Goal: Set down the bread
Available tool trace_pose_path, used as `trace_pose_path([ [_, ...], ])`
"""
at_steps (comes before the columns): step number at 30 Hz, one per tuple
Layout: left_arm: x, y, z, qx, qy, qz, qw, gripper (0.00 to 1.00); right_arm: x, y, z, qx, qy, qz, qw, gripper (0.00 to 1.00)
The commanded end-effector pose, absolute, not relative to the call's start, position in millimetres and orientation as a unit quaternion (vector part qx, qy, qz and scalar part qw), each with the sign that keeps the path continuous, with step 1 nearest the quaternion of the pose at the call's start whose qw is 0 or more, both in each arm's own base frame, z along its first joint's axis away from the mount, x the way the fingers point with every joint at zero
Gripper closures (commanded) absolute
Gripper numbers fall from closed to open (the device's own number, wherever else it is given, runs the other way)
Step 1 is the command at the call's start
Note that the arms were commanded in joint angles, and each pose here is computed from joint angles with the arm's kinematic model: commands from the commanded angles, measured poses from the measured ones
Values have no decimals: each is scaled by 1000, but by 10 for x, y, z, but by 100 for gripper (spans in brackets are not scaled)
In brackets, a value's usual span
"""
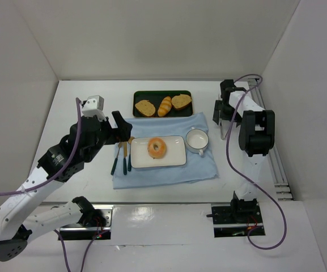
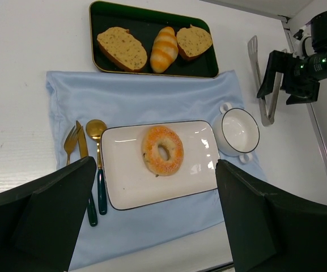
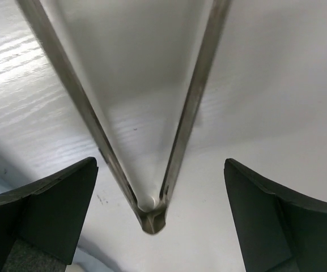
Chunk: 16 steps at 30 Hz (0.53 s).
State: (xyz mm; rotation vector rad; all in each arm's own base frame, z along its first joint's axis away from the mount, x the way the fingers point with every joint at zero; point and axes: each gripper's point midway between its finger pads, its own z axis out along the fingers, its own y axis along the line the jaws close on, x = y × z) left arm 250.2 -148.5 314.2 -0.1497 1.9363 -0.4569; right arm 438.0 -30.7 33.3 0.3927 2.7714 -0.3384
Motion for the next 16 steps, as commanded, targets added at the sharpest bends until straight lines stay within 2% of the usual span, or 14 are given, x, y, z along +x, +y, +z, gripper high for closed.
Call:
trace_pose_path([
  [1,2530,-1491,3396,-60,794,-208,568,0,4594,-275,1259,141,944,-141,262,0],
  [5,2531,-1512,3416,-58,792,-214,569,0,4711,-114,1924,151,915,-161,338,0],
  [11,2548,-1572,3390,-57,793,-223,564,0,4667,499,2711,137,892,-100,419,0],
  [16,2548,-1593,3410,-55,791,-229,565,0,4271,1052,2788,109,894,-47,431,0],
])
